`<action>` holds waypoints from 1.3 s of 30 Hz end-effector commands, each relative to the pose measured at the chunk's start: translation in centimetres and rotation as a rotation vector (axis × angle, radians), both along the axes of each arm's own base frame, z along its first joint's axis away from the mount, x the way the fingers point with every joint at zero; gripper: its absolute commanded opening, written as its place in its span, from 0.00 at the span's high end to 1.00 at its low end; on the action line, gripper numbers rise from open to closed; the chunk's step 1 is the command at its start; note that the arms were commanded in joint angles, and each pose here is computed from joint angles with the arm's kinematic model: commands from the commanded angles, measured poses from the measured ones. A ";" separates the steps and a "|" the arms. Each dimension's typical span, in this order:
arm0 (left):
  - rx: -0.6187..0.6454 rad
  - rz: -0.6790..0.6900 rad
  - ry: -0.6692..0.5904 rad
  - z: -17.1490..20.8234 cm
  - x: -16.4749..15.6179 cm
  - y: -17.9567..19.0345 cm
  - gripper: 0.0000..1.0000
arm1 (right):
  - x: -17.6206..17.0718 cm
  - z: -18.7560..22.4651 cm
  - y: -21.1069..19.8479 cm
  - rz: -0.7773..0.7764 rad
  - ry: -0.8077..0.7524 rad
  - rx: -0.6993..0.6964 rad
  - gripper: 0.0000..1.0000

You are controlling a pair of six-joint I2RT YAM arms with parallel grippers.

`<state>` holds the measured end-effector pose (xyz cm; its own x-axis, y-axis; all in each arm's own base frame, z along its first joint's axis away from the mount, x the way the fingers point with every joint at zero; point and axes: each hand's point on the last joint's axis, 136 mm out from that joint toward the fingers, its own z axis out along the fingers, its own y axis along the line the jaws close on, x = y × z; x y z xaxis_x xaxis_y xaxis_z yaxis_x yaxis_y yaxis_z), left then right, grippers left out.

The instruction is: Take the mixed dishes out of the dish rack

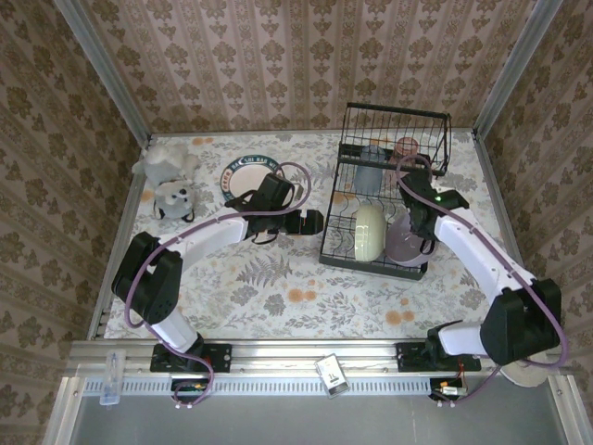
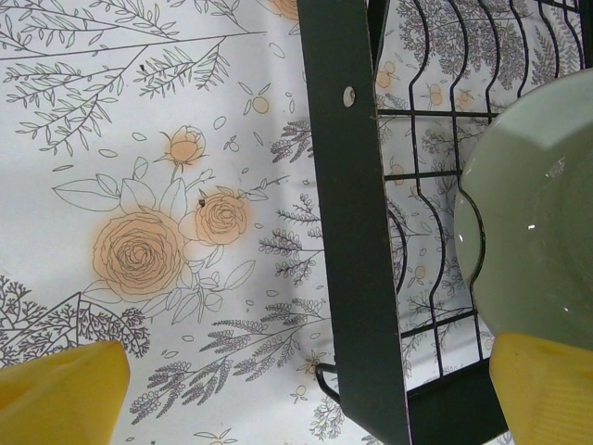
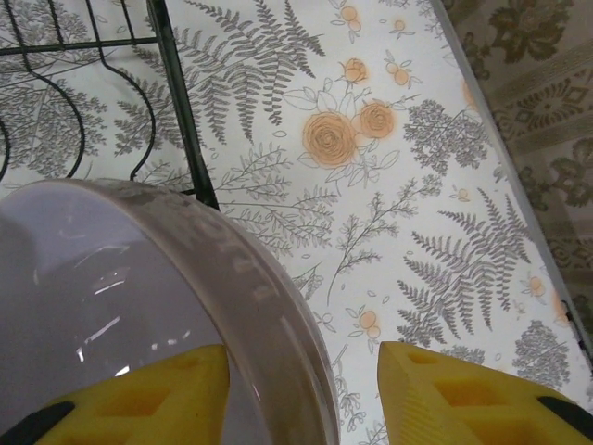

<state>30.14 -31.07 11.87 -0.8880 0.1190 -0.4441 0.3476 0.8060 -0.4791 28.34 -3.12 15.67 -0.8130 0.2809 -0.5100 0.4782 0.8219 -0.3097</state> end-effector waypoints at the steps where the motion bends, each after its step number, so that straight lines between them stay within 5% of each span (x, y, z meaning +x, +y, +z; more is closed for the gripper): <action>1: -0.008 -0.023 -0.013 0.1 -0.6 -0.1 0.00 | -0.5 0.8 -1.0 -0.050 0.022 -0.083 0.55; 16: -0.005 -0.015 -0.026 0.2 -0.9 0.4 0.00 | 0.0 -0.6 -0.5 -0.052 0.110 -0.138 0.71; 25: -0.002 -0.013 -0.033 0.3 -0.8 0.5 0.00 | 0.2 -0.2 -0.6 -0.047 0.126 -0.183 0.93; 39: 0.001 -0.027 -0.030 0.1 -1.0 0.3 0.01 | 0.6 2.2 -2.0 -0.066 0.123 -0.327 1.00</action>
<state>29.39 -30.60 11.22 -0.8894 0.1245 -0.4398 0.3477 0.8089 -0.4741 28.33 -3.81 14.68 -0.8909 0.2101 -0.4026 0.4213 0.7134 -0.5600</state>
